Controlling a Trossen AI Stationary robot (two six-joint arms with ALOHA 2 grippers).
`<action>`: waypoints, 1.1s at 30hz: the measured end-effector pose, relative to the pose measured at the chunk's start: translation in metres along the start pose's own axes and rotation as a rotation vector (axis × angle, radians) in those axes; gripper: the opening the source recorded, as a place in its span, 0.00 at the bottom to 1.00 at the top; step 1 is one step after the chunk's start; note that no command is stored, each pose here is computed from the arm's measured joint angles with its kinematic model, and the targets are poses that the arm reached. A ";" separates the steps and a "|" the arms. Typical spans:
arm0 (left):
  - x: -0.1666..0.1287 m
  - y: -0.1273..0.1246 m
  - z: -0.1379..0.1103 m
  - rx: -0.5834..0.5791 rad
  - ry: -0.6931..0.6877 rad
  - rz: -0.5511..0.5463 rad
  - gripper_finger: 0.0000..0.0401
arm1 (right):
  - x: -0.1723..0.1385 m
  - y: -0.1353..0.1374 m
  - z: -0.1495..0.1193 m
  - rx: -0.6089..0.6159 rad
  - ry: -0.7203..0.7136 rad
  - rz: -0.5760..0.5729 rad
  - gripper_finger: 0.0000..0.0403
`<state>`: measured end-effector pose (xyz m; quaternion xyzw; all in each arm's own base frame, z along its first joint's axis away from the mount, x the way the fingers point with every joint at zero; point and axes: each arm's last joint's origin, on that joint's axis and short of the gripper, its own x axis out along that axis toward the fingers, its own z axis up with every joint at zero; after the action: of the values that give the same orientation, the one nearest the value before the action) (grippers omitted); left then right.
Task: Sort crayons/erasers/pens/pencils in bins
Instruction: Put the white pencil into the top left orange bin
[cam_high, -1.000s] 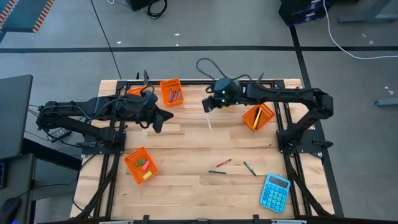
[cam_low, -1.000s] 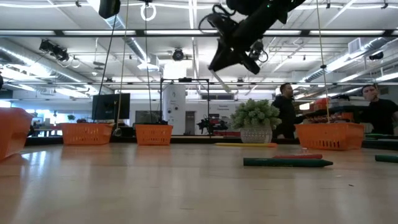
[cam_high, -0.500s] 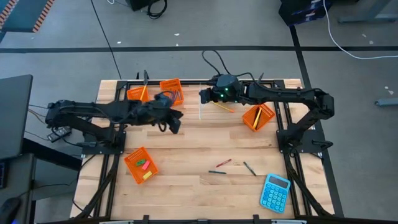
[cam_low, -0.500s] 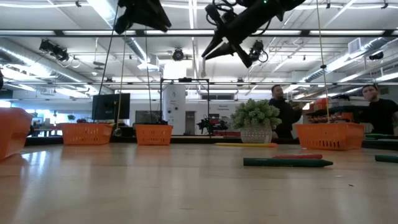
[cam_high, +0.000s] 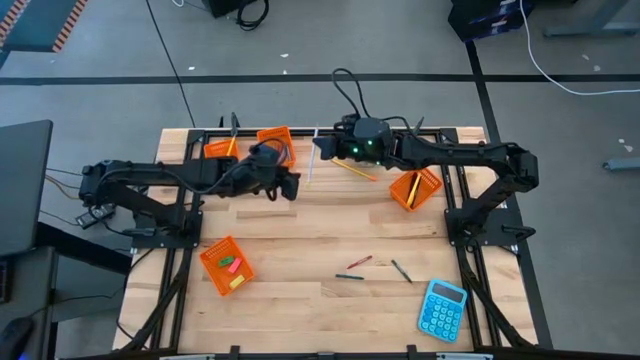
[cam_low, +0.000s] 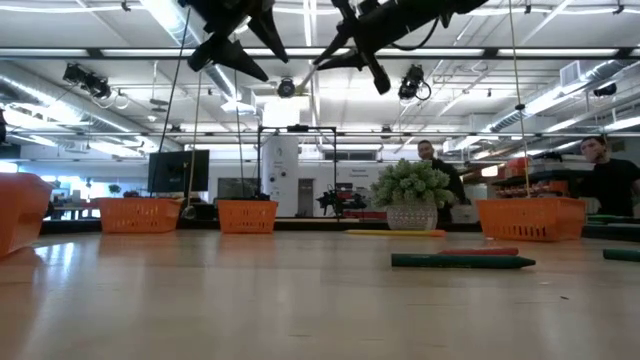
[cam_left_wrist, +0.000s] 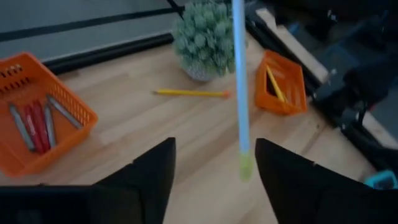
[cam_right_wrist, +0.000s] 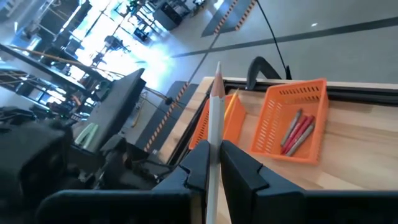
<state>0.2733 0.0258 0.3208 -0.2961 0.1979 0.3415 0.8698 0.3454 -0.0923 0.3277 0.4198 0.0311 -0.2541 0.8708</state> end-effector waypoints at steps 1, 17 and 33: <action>0.001 0.000 0.002 -0.005 -0.008 -0.002 0.60 | 0.000 0.001 0.000 0.001 0.000 0.002 0.10; 0.019 -0.006 0.007 0.054 -0.066 -0.034 0.70 | -0.002 0.012 -0.005 0.000 -0.002 0.082 0.10; 0.027 -0.007 0.003 0.007 -0.053 -0.023 0.62 | -0.003 0.016 -0.009 -0.020 0.014 0.101 0.10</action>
<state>0.2975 0.0359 0.3112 -0.2864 0.1725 0.3383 0.8796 0.3512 -0.0757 0.3339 0.4141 0.0185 -0.2065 0.8863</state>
